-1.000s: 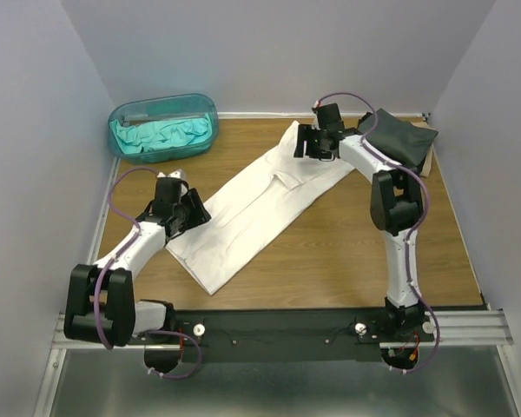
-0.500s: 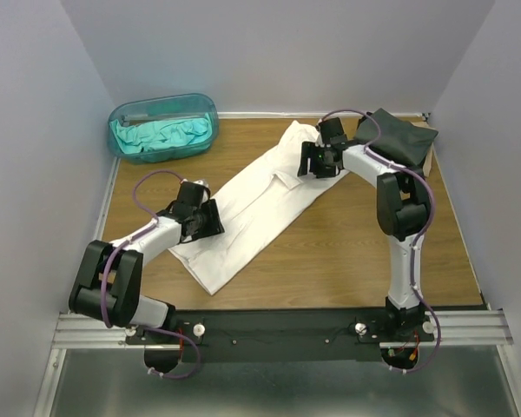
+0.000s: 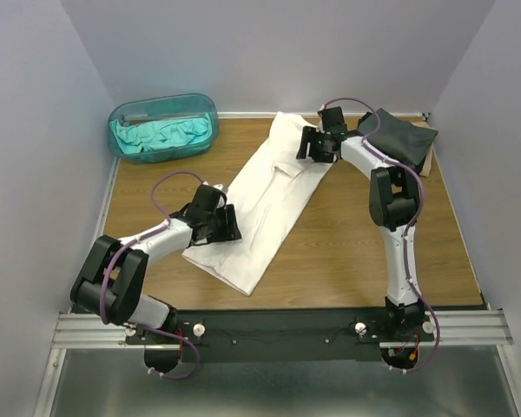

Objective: Fold and stack the t-shirts
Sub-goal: Fold the tshirt

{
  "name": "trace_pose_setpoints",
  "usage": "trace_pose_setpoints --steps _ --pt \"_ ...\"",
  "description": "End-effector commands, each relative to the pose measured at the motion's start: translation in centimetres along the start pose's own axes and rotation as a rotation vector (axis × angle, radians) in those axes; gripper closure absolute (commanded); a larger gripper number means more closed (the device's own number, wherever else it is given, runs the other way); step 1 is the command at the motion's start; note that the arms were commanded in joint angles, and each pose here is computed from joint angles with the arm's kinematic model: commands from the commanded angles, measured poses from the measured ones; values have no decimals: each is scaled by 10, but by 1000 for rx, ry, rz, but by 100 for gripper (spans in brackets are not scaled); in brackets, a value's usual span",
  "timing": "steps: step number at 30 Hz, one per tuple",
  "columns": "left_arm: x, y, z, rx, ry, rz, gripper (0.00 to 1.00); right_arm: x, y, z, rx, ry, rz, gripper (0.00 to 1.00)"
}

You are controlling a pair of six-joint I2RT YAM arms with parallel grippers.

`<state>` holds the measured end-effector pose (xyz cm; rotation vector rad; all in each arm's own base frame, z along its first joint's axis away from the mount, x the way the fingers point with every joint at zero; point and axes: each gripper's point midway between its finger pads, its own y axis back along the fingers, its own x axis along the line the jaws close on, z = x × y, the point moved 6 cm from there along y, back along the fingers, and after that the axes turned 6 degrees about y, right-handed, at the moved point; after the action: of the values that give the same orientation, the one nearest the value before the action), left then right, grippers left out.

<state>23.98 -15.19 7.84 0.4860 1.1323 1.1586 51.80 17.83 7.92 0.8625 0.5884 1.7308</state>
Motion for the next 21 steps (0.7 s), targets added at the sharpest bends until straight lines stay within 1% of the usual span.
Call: trace_pose_setpoints --steps 1,2,4,8,14,17,18,21 --pt "-14 -3 -39 185 -12 -135 42 -23 -40 -46 161 -4 -28 23" --pt "-20 -5 -37 182 -26 -168 42 -22 -42 -44 162 -2 -17 23" --pt "-32 -7 -41 223 -49 -230 41 -21 -48 -41 159 6 2 23" --pt "-49 -19 -56 329 -111 -310 42 -17 -57 -37 156 3 42 23" --pt "-76 -22 -65 376 -173 -411 42 -13 -68 -33 150 -12 77 22" --pt "-85 -20 -72 411 -177 -465 42 -12 -69 -33 152 -17 81 22" --pt "-91 -19 -75 421 -190 -508 41 -12 -69 -33 152 -18 84 22" --pt "-99 -21 -81 441 -203 -536 41 -11 -68 -33 154 -13 95 22"
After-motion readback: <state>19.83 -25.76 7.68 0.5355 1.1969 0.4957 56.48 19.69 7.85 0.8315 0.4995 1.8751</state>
